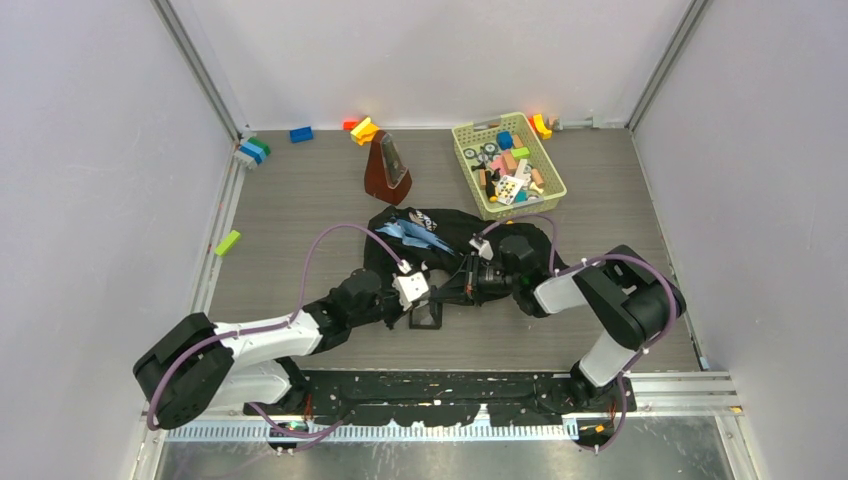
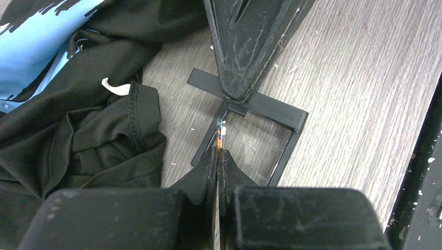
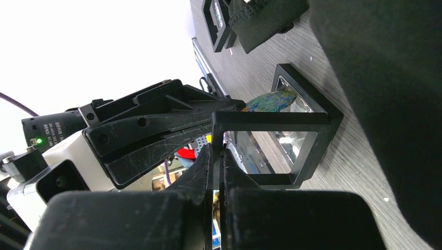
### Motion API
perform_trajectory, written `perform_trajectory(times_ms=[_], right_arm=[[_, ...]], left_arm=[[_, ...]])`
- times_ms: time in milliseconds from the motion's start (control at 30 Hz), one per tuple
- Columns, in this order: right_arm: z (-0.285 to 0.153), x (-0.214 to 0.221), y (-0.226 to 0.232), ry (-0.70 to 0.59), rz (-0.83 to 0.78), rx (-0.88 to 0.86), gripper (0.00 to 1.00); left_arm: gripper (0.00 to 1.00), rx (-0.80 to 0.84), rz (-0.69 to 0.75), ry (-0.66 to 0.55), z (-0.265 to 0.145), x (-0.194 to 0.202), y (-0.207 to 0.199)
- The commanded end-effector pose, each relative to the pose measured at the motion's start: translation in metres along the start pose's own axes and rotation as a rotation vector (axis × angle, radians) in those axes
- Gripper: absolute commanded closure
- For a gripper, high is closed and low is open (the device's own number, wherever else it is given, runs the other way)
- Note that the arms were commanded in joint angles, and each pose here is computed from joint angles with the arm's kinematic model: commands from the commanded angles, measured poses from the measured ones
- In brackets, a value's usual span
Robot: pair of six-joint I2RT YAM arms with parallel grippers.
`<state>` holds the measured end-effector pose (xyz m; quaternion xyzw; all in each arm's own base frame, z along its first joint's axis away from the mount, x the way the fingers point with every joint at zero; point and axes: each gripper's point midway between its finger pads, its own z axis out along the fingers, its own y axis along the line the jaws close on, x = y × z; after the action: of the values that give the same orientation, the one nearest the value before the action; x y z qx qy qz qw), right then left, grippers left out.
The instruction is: Remove the brooch from the garment
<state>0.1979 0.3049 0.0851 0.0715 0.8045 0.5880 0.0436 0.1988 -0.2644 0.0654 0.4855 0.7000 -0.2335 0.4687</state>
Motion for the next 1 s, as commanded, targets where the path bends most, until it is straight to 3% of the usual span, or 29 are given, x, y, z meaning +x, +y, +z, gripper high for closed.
perform_trajectory(times_ms=[0, 200, 433, 600, 967], right_arm=[[-0.001, -0.001, 0.004, 0.001, 0.009, -0.067, 0.99], [0.001, -0.001, 0.004, 0.011, 0.022, -0.084, 0.99], [0.002, -0.003, 0.003, 0.013, -0.007, -0.043, 0.99], [0.001, -0.005, 0.000, 0.010, -0.038, 0.016, 0.99], [-0.026, -0.013, -0.020, -0.027, -0.157, 0.353, 0.99]], left_arm=[[1.00, -0.002, 0.032, -0.005, 0.002, -0.007, 0.003], [0.98, 0.044, 0.085, -0.024, 0.006, -0.014, -0.009], [0.68, 0.144, 0.091, 0.022, 0.003, -0.010, -0.027], [0.62, 0.138, 0.065, 0.041, 0.003, -0.010, -0.026], [0.59, 0.000, -0.261, 0.020, -0.001, -0.024, 0.005]])
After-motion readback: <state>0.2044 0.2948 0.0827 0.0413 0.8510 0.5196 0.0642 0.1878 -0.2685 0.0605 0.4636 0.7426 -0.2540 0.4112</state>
